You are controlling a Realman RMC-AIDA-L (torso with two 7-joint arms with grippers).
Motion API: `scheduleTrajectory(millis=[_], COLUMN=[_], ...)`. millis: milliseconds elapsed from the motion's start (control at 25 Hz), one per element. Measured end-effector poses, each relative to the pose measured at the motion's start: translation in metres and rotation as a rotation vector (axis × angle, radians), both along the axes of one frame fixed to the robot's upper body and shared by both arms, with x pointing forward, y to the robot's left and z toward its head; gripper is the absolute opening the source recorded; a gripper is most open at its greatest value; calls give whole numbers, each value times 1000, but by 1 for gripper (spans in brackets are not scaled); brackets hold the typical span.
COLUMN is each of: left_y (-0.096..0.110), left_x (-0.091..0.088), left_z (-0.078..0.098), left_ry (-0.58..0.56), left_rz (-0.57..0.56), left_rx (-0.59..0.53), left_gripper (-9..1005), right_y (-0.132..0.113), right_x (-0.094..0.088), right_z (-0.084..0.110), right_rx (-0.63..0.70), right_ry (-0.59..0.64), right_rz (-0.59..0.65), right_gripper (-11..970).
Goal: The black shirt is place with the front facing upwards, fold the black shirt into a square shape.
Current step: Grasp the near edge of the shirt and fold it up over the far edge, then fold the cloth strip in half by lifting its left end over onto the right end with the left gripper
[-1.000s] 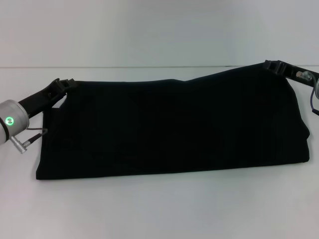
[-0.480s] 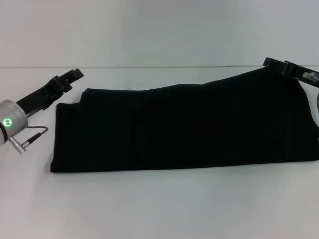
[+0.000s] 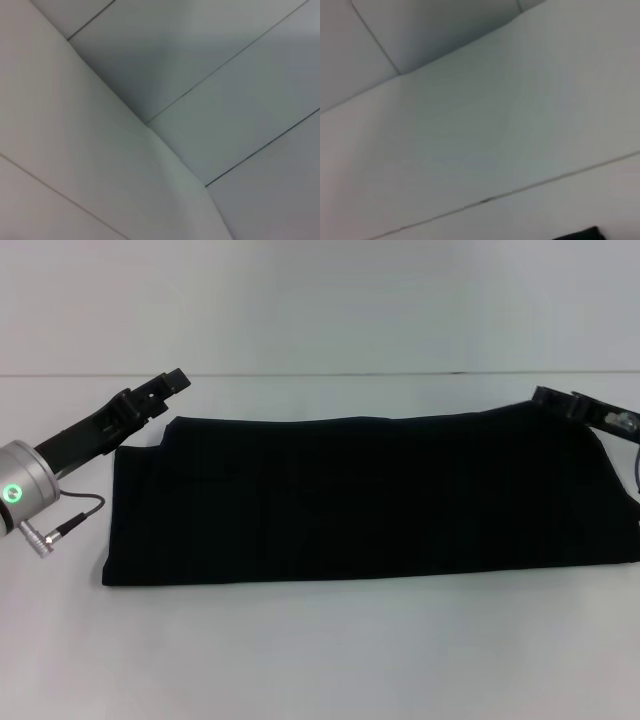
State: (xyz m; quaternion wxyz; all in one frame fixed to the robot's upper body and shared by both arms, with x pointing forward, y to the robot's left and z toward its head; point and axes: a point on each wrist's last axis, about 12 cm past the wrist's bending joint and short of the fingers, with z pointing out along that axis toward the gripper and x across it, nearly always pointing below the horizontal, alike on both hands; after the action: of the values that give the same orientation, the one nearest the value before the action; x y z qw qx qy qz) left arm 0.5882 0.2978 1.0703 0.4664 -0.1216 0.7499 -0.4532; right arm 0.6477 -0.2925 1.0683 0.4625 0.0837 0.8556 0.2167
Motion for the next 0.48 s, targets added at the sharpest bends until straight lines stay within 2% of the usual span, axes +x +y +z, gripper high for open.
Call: scheduleTrajectory(millis=[240, 400, 480], left_y=[-1, -3, 0], left_x=[-3, -6, -10], left_z=[1, 3, 5], left_ry=[-15, -26, -27], left_rz=[-24, -59, -98], left_rx=[-13, -20, -30], left_gripper=[707, 734, 747], right_y=[-9, -13, -16], right_x=[-1, -7, -14], right_z=[-3, -2, 2], right_rx=[-8, 77, 123], right_ry=[8, -20, -55], right_rz=[-58, -60, -12], right_gripper=[782, 790, 794])
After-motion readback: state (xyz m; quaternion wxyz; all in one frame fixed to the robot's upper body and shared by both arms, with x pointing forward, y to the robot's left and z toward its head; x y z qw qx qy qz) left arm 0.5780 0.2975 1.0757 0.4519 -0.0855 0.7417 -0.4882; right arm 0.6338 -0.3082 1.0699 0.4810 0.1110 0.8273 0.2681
